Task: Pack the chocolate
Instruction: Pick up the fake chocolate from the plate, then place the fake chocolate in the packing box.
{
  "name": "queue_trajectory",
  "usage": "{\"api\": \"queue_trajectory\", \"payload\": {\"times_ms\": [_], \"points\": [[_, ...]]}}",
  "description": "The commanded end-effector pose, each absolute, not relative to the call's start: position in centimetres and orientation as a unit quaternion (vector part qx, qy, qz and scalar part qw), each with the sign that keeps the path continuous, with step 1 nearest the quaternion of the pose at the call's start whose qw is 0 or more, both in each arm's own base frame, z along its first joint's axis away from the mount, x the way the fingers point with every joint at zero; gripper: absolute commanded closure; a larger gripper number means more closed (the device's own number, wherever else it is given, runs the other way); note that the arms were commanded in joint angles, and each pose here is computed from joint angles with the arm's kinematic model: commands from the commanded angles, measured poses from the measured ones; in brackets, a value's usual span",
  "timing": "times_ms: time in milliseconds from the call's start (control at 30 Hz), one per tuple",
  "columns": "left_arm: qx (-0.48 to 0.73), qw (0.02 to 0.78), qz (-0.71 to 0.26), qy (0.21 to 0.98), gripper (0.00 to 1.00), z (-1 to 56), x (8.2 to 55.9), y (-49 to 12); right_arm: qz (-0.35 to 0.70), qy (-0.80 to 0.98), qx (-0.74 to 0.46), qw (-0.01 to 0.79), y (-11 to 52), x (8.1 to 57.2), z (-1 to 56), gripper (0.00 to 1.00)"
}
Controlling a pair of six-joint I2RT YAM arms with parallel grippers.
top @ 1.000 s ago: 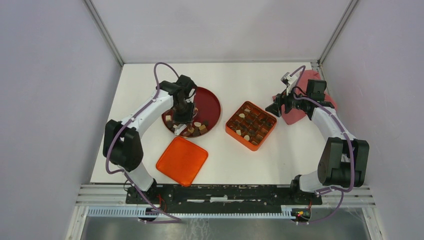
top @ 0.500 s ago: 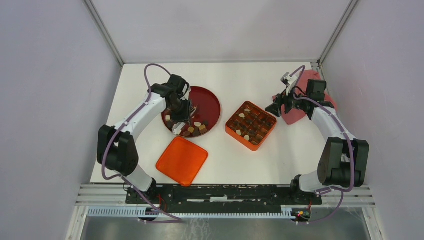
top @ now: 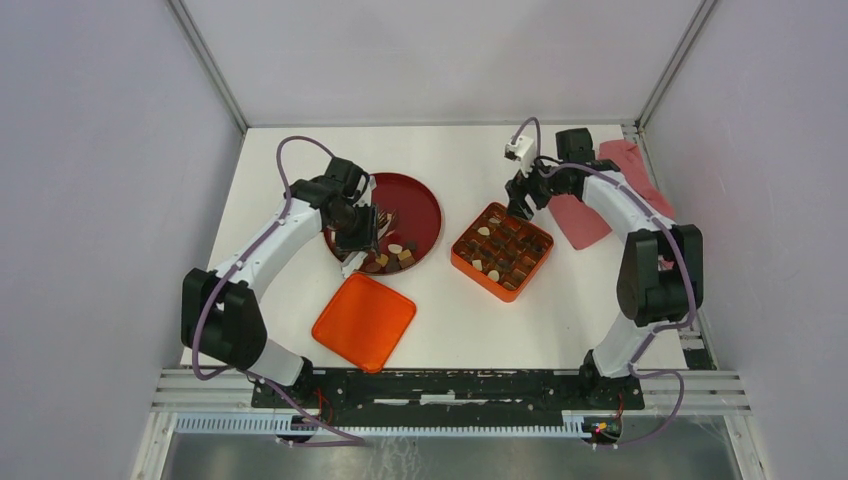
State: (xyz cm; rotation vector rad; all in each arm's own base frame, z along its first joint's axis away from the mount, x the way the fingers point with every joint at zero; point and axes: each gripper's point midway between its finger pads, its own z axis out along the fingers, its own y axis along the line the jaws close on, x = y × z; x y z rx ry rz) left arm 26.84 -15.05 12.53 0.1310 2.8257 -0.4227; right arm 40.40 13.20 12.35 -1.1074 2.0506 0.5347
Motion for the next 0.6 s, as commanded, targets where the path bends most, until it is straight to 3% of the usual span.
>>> {"api": "queue_trajectory", "payload": {"times_ms": [0, 300, 567], "points": [[0.032, 0.181, -0.178, 0.967, 0.98, 14.6, 27.8, -15.9, 0.147, 0.820, -0.445, 0.328, 12.5, 41.6, 11.0, 0.21], [0.035, 0.182, -0.186, 0.965, 0.98, 15.0, 28.0, -16.2, 0.125, 0.840, -0.452, 0.272, 11.9, 40.0, 7.0, 0.25], [0.036, 0.181, -0.191, 0.964, 0.98, 15.4, 27.7, -16.3, 0.121, 0.841, -0.455, 0.265, 12.8, 40.7, 5.8, 0.40]]}}
